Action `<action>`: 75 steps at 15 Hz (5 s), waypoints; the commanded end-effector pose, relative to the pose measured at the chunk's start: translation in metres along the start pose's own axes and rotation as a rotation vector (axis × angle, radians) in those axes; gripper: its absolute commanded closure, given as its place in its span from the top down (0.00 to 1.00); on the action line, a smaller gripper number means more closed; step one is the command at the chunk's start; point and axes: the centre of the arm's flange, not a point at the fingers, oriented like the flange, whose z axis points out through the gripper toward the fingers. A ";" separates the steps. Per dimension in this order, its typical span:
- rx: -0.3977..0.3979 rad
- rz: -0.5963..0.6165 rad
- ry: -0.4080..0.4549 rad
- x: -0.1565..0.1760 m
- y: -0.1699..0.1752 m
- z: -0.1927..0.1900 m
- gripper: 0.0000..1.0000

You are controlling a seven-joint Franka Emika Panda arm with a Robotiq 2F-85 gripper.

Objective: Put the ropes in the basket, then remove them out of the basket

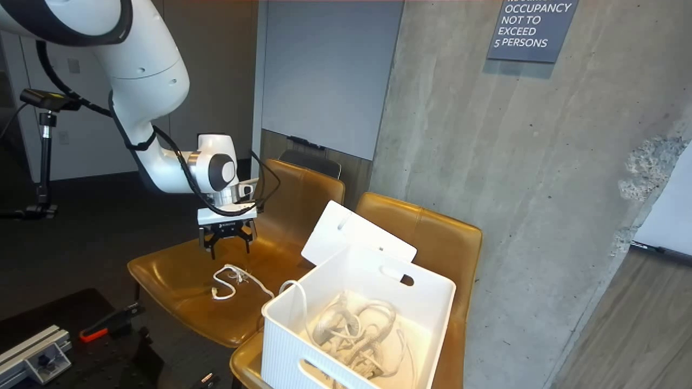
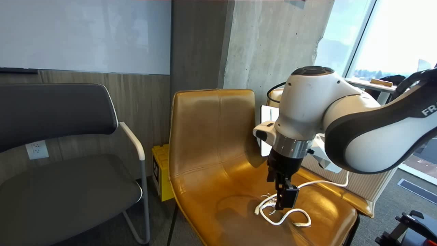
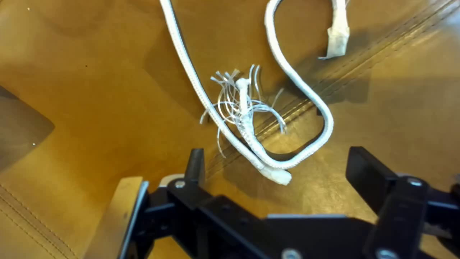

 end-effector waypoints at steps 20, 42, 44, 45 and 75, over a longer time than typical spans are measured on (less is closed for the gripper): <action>0.017 -0.029 -0.120 0.008 0.029 0.079 0.38; -0.387 0.501 -0.187 -0.173 0.199 -0.317 0.01; -0.426 0.570 -0.207 -0.215 0.227 -0.357 0.01; -0.436 0.606 -0.217 -0.238 0.243 -0.372 0.01; -0.121 0.974 -0.096 -0.325 0.227 -0.139 0.94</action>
